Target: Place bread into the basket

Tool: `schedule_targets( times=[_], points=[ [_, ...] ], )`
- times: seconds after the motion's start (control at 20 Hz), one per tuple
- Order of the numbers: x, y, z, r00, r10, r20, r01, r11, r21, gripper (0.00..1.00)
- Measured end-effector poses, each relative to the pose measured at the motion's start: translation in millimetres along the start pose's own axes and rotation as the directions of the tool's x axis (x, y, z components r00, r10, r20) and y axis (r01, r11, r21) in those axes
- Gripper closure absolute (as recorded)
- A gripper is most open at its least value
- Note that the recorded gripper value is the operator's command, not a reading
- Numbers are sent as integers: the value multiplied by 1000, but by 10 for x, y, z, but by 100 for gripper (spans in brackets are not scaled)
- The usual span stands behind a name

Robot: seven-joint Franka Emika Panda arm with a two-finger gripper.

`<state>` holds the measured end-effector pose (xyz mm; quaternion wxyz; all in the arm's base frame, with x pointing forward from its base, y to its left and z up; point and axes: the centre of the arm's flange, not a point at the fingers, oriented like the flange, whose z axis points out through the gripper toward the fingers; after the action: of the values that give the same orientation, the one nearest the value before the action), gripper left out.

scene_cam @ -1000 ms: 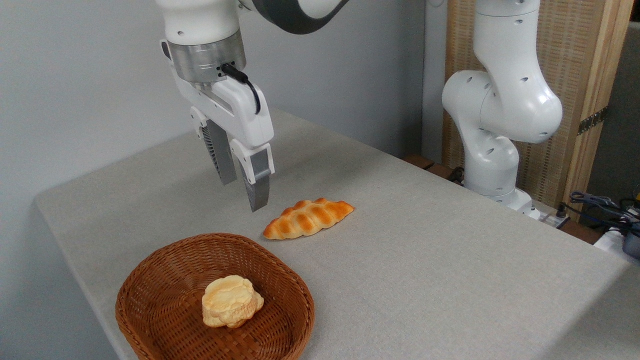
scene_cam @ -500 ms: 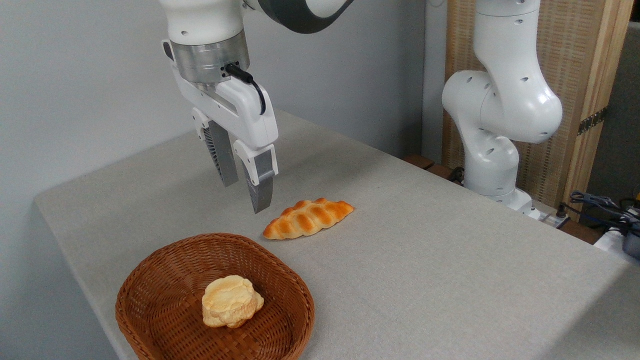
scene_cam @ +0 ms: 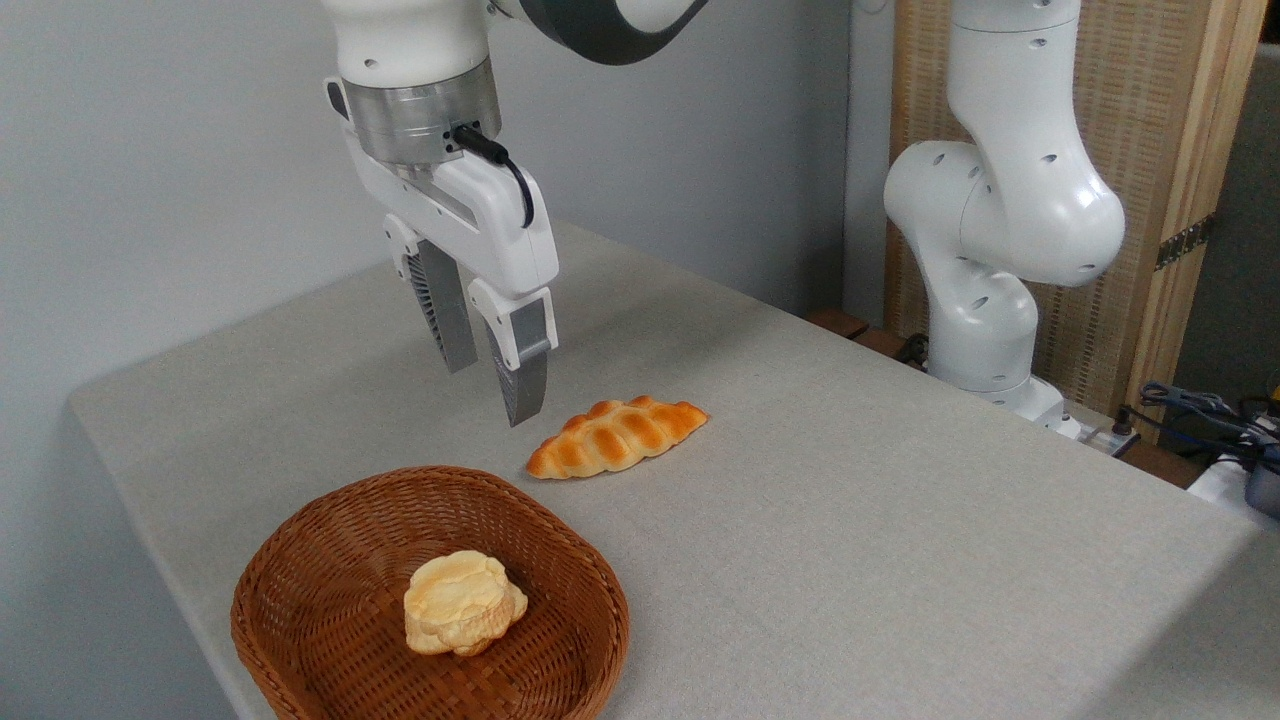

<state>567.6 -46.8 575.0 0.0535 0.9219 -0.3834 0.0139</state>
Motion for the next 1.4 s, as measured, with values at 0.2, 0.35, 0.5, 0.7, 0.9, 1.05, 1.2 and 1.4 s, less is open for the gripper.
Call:
schedule_targets(
  times=[0.2, 0.35, 0.5, 0.7, 0.9, 1.05, 1.2, 1.4],
  points=[
    [-1, -1, 0, 1000, 0, 0, 0, 1000, 0, 0],
    [-2, -1, 2, 1000, 0, 1, 0, 1000, -1, 0],
    [-10, 6, 15, 1000, 1, 9, -1, 1000, -8, 0],
    [-12, 7, 17, 1000, 1, 10, -1, 1000, -9, 0],
    [-23, 17, 34, 1000, 1, 21, -1, 1000, -19, 0],
    [-36, 29, 31, 1000, 1, 22, -1, 1000, -20, 0],
    [-101, 83, 60, 999, 6, 32, -6, 1000, -29, 0],
    [-288, 227, 226, 998, 29, 64, -25, 998, -60, 0]
  ],
)
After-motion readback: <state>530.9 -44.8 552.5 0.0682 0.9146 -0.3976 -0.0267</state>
